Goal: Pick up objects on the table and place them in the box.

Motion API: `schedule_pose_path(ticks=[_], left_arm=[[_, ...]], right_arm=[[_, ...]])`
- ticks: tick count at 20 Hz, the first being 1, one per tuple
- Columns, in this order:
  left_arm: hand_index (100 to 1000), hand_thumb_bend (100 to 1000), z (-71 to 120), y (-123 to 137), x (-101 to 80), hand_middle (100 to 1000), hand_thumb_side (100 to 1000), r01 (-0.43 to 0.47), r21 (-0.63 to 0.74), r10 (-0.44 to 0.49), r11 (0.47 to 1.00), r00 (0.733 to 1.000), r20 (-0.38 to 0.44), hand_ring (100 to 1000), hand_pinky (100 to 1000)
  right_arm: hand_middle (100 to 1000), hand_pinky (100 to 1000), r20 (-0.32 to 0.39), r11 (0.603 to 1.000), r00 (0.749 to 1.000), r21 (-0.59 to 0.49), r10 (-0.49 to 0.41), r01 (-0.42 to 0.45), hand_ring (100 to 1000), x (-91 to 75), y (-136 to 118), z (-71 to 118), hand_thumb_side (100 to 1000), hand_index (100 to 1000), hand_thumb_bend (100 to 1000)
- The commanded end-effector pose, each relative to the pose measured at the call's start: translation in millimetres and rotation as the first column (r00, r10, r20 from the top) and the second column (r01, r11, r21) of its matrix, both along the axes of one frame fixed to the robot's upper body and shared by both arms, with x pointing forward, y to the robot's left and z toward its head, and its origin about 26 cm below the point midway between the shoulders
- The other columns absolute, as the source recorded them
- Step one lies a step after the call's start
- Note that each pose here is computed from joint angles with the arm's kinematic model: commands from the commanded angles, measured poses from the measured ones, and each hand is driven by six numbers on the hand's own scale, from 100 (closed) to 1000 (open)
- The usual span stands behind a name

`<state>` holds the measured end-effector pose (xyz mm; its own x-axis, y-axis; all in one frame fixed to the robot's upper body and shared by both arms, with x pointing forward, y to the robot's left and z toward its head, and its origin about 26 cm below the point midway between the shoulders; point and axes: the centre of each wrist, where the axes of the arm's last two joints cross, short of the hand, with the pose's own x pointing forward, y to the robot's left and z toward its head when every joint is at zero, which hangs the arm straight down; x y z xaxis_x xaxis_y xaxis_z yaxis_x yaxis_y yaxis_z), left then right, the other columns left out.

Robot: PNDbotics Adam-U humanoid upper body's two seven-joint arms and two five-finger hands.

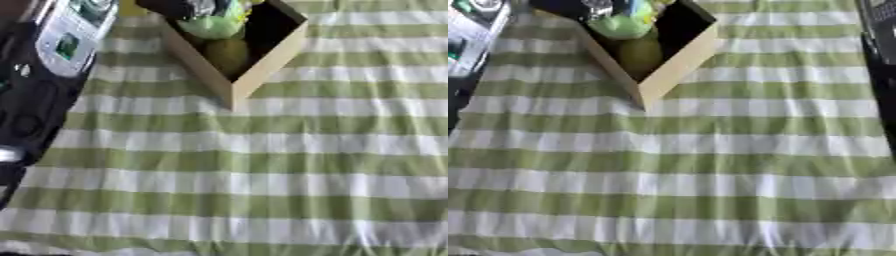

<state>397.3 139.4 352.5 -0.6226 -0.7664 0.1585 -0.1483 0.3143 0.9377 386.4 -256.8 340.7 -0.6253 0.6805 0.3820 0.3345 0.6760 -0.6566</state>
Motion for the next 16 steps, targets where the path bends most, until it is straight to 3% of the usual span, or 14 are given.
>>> schedule_pose_path(ticks=[1,3,8,16], left_arm=[[886,144,28.5,27.0,-10.8,738,399,-0.058,-0.083,0.065,0.995,0.995,0.079,825,880],[871,100,32.6,45.0,-5.8,751,363,-0.129,-0.097,0.136,0.987,0.988,0.077,843,882],[848,126,28.7,87.8,20.0,794,297,-0.261,-0.038,0.262,0.965,0.964,0.042,880,894],[897,226,10.0,123.4,52.9,815,278,-0.252,0.136,0.258,0.958,0.966,-0.033,901,906]], right_arm=[[763,941,0.051,1.0,0.999,-0.002,-0.005,0.005,899,-7.9,-4.2,14.6,259,819,100],[763,941,0.059,1.0,0.998,-0.006,-0.009,0.009,899,-9.4,-5.6,16.3,252,819,100],[763,941,0.065,1.0,0.998,-0.009,-0.025,0.026,899,-11.5,-10.1,17.9,261,819,100],[763,941,0.072,0.999,0.997,-0.006,-0.032,0.033,899,-12.0,-11.8,21.0,266,819,100]])
